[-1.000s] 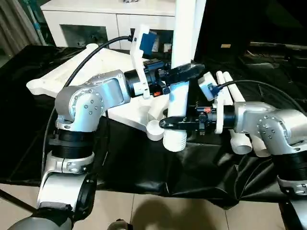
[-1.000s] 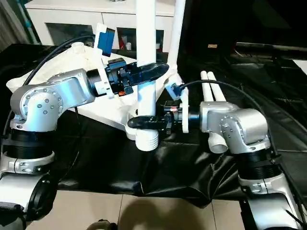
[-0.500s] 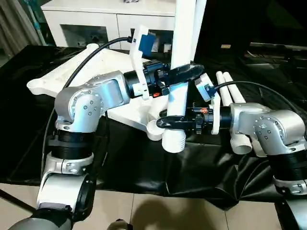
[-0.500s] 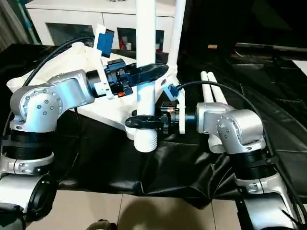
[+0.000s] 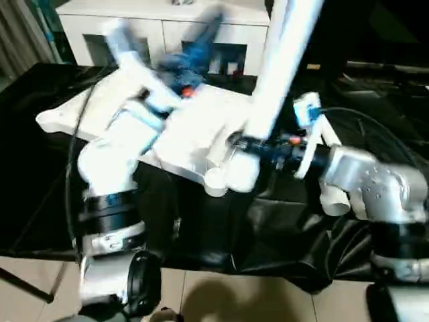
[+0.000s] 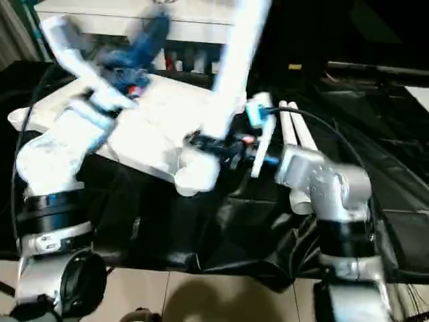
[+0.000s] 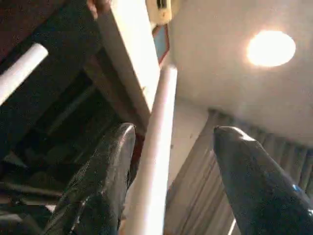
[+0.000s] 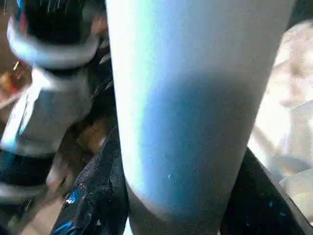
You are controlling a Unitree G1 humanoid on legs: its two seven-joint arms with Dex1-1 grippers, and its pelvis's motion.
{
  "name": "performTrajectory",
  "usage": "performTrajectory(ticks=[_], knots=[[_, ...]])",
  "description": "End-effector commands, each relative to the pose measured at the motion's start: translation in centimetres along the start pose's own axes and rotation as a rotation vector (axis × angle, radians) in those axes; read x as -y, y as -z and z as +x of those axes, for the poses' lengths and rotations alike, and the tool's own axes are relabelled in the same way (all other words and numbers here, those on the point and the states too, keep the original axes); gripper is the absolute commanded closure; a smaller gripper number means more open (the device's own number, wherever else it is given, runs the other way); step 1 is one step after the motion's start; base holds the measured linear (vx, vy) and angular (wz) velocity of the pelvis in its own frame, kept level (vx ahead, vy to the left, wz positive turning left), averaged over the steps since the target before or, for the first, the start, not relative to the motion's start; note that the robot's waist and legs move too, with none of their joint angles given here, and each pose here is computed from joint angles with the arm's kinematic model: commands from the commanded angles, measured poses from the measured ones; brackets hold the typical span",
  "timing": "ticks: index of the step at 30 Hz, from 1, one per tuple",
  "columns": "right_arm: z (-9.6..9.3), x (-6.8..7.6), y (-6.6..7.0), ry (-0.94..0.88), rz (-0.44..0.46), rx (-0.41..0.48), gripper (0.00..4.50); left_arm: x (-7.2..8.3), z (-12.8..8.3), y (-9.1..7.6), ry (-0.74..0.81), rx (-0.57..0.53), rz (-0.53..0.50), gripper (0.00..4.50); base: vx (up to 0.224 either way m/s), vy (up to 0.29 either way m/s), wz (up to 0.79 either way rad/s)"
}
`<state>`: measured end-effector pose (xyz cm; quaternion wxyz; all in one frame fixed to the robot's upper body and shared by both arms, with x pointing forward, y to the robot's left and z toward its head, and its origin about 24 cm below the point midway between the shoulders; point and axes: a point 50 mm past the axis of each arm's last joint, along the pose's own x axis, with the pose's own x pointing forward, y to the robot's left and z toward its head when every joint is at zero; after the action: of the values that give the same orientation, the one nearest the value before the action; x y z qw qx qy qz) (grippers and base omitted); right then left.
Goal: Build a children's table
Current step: Pick table leg, then insert table leg to table base
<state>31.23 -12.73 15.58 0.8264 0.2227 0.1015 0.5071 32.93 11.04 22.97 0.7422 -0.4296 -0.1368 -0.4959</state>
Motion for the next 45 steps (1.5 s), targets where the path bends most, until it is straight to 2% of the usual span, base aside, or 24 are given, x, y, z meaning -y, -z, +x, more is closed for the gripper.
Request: performTrajectory(ticks=[1,3,4,5,6,7,9,10,11,12,14,15,16,18,19,21,24,27,34,36,37,39,45], knots=[[-0.4,0.7,-0.5,0.147,-0.122,0.027,2.62,-1.6,-0.3,0.8,-0.135,-0.124,0.082,1.62,0.0,0.0,0.0],[-0.8,1.4,-0.1,0.27,-0.213,0.014,2.62,-4.7,-1.4,1.6,-0.385,-0.336,0.341,1.62,0.0,0.0,0.0],[-1.1,1.9,0.2,0.352,-0.274,-0.003,2.62,-6.9,-2.8,1.8,-0.532,-0.518,0.573,1.62,0.0,0.0,0.0],[-1.2,2.0,0.2,0.379,-0.289,-0.007,2.62,-7.5,-3.4,1.9,-0.569,-0.581,0.653,1.62,0.0,0.0,0.0],[-1.5,2.3,0.3,0.44,-0.323,-0.018,2.62,-8.6,-4.5,1.8,-0.599,-0.71,0.798,1.62,0.0,0.0,0.0],[-1.7,2.4,0.4,0.478,-0.336,-0.017,2.62,-9.2,-5.4,1.8,-0.59,-0.818,0.894,1.62,0.0,0.0,0.0],[-2.0,2.3,0.6,0.489,-0.327,-0.007,2.62,-9.6,-6.0,1.9,-0.528,-0.936,0.961,1.62,0.0,0.0,0.0],[-2.1,2.2,0.7,0.492,-0.323,-0.001,2.62,-9.7,-6.4,2.2,-0.466,-1.009,0.955,1.33,0.0,0.0,0.0],[-2.2,2.1,0.9,0.494,-0.32,0.0,2.62,-9.7,-6.8,2.4,-0.401,-1.095,0.948,1.26,0.0,0.0,0.0],[-2.4,2.0,1.1,0.498,-0.322,-0.009,2.62,-9.6,-7.6,2.8,-0.309,-1.239,0.942,1.26,0.0,0.0,0.0],[-2.5,2.0,1.3,0.502,-0.327,-0.019,2.62,-9.6,-8.3,2.8,-0.249,-1.372,0.945,1.2,0.0,0.0,0.0],[-2.7,2.0,1.5,0.506,-0.33,-0.023,2.62,-9.7,-8.7,2.6,-0.224,-1.451,0.947,0.94,0.0,0.0,0.0],[-2.8,2.0,1.6,0.513,-0.333,-0.023,2.62,-10.1,-8.8,2.3,-0.214,-1.512,0.984,0.86,0.0,0.0,0.0],[-2.9,2.0,1.6,0.514,-0.335,-0.023,2.62,-10.2,-8.9,2.3,-0.21,-1.528,0.985,0.85,0.0,0.0,0.0],[-3.0,2.0,1.8,0.52,-0.347,-0.028,2.62,-10.7,-9.1,2.3,-0.195,-1.607,1.004,0.8,0.0,0.0,0.0],[-3.1,1.9,1.9,0.528,-0.359,-0.03,2.62,-11.2,-9.2,2.4,-0.175,-1.666,1.046,0.75,0.0,0.0,0.0],[-3.1,1.6,1.9,0.532,-0.361,-0.03,2.62,-11.8,-8.9,2.8,-0.18,-1.676,1.102,0.75,0.0,0.0,0.0],[-3.2,1.5,2.0,0.532,-0.36,-0.034,2.62,-12.0,-8.8,3.2,-0.191,-1.671,1.094,0.75,0.0,0.0,0.0],[-3.2,1.4,2.2,0.52,-0.361,-0.046,2.62,-12.3,-9.2,4.5,-0.202,-1.657,1.016,0.75,0.0,0.0,0.0],[-3.2,1.4,2.1,0.515,-0.365,-0.05,2.62,-12.4,-9.8,4.8,-0.208,-1.691,0.964,0.75,0.0,0.0,0.0],[-3.1,1.4,2.1,0.512,-0.37,-0.053,2.62,-12.4,-10.4,4.9,-0.204,-1.725,0.9,0.75,0.0,0.0,0.0],[-3.1,1.4,2.0,0.512,-0.375,-0.055,2.62,-12.2,-10.6,4.9,-0.193,-1.727,0.833,1.03,0.0,0.0,0.0],[-3.1,1.4,2.0,0.512,-0.378,-0.055,2.62,-12.1,-10.4,4.9,-0.175,-1.725,0.815,1.14,0.0,0.0,0.0]])
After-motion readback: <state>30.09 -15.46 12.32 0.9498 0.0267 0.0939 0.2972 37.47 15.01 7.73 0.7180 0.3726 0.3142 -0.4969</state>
